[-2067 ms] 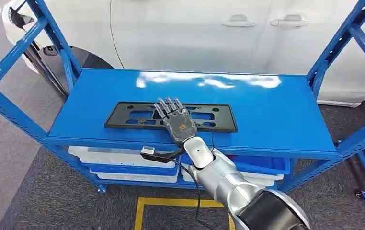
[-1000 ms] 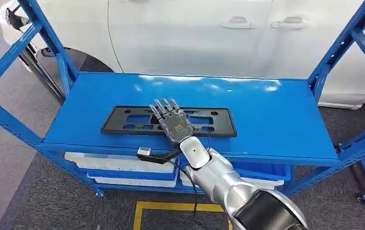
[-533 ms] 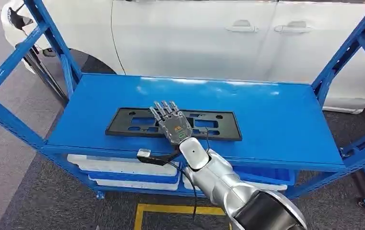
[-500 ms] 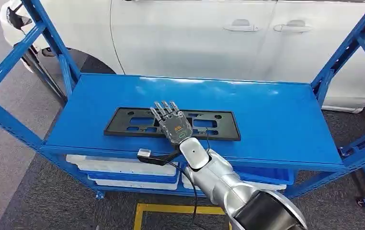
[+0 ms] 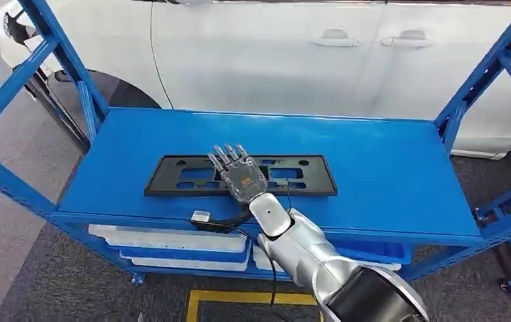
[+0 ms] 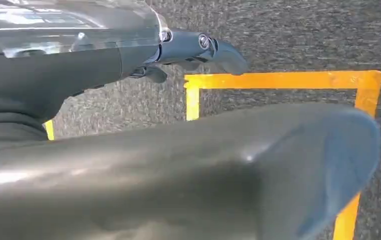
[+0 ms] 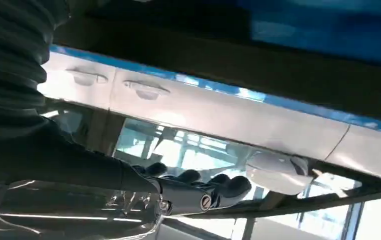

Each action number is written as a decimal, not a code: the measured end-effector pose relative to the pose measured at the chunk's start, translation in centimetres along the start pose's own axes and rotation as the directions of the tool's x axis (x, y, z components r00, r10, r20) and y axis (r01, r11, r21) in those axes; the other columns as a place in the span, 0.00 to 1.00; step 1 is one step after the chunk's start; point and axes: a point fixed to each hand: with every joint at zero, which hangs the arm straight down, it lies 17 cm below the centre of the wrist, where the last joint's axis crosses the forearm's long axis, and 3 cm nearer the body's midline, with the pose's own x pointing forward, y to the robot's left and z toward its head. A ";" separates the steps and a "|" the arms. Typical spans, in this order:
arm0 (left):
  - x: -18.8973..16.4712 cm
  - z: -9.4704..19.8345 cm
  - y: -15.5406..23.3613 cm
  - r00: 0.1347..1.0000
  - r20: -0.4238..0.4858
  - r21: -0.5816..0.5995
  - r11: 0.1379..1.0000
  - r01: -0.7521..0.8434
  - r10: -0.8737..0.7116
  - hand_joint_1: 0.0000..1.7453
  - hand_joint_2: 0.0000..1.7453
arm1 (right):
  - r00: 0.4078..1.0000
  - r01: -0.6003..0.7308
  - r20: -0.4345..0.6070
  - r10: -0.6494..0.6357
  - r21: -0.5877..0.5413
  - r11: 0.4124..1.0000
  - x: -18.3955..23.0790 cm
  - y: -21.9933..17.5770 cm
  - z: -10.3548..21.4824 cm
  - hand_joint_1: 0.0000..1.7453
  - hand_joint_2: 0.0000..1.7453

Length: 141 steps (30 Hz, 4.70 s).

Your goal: Take the parts from the cabinet and place them on the table.

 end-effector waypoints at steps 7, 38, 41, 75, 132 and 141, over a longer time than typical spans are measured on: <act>0.0 0.0 0.0 1.000 -0.001 0.003 1.000 -0.003 0.003 0.00 0.00 | 1.000 -0.004 0.012 0.004 0.037 0.999 0.3 0.7 0.2 1.00 1.00; 1.4 0.1 -0.5 0.997 0.080 -0.017 1.000 -0.004 0.006 0.00 0.00 | 1.000 -0.005 0.001 0.005 0.074 0.997 0.1 1.1 0.0 0.86 1.00; 1.8 0.1 -0.3 0.994 0.107 -0.008 1.000 -0.009 0.010 0.00 0.00 | 1.000 -0.004 -0.006 0.004 0.067 0.998 -0.2 1.1 0.1 0.86 1.00; 3.4 0.7 2.5 0.944 0.250 0.042 0.972 -0.231 0.214 0.00 0.00 | 0.239 0.862 0.693 -0.680 -0.474 -0.180 -13.8 -28.2 10.4 0.86 1.00; 1.1 0.6 4.9 0.972 0.180 0.096 0.980 -0.172 0.153 0.00 0.00 | -0.213 0.971 0.894 -0.394 0.148 -0.189 -1.5 -32.3 25.9 0.86 1.00; 1.4 0.5 4.5 0.972 0.179 0.089 0.982 -0.168 0.150 0.00 0.00 | -0.222 0.971 0.900 -0.376 0.169 -0.170 -1.6 -33.1 25.9 0.86 1.00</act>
